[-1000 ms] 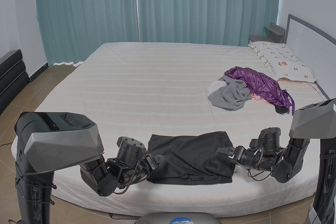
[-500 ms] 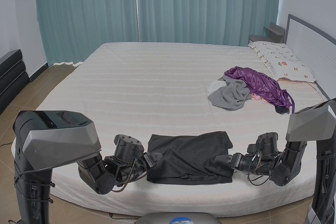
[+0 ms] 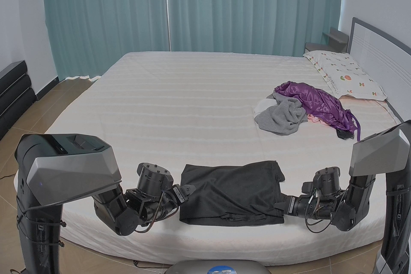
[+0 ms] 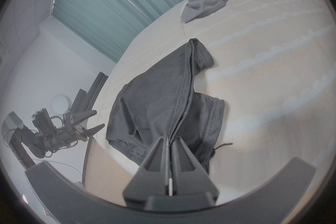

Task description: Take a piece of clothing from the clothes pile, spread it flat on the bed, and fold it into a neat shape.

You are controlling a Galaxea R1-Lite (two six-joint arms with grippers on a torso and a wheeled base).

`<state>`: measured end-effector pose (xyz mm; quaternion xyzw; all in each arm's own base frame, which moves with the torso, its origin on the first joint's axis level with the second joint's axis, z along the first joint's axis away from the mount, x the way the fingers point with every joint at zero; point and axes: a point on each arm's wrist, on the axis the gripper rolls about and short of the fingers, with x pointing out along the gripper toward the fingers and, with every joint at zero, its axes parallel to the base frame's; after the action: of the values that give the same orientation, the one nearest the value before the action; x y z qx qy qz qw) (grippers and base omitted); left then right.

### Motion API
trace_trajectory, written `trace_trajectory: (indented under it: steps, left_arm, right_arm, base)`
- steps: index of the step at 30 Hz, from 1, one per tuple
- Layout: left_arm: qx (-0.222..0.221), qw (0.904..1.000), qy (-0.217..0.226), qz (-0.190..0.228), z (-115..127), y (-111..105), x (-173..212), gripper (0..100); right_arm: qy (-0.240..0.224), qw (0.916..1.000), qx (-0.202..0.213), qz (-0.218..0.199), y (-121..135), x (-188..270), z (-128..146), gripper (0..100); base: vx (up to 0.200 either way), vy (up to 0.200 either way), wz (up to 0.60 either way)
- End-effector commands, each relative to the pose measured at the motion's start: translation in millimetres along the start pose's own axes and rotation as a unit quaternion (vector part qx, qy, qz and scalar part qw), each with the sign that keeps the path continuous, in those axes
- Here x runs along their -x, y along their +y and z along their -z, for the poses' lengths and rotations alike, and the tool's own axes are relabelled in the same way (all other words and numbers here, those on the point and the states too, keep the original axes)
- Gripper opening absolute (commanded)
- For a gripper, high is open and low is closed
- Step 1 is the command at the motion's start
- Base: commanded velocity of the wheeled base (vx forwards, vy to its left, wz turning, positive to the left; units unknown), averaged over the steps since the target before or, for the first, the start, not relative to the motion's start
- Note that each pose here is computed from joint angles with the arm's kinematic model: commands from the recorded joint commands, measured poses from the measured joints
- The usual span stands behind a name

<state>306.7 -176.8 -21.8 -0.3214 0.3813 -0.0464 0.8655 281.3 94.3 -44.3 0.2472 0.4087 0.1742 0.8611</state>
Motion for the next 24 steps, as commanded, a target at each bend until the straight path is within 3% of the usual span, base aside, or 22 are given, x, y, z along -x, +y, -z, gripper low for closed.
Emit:
trace_trajectory:
  steps: [1,8,17,24]
  left_arm:
    - [0.000,1.0000,0.001,-0.001,0.5,0.7,0.4,100]
    - [-0.017,0.9998,0.012,0.002,10.0,-3.1,-0.7,100]
    - [-0.087,0.9959,0.028,0.002,28.4,-7.8,-2.4,100]
    - [-0.123,0.9910,0.040,-0.032,42.9,-6.5,0.3,100]
  right_arm:
    - [-0.003,1.0000,0.001,0.009,-5.5,7.6,-1.5,0]
    - [-0.027,0.9995,-0.013,0.009,-11.6,14.1,-14.5,0]
    - [-0.034,0.9992,-0.017,0.009,-15.3,9.5,-19.4,0]
    - [-0.035,0.9990,-0.022,0.015,-21.6,5.3,-20.8,0]
  base:
    - [0.000,0.000,0.00]
    - [0.000,0.000,0.00]
    - [0.000,0.000,0.00]
    - [0.000,0.000,0.00]
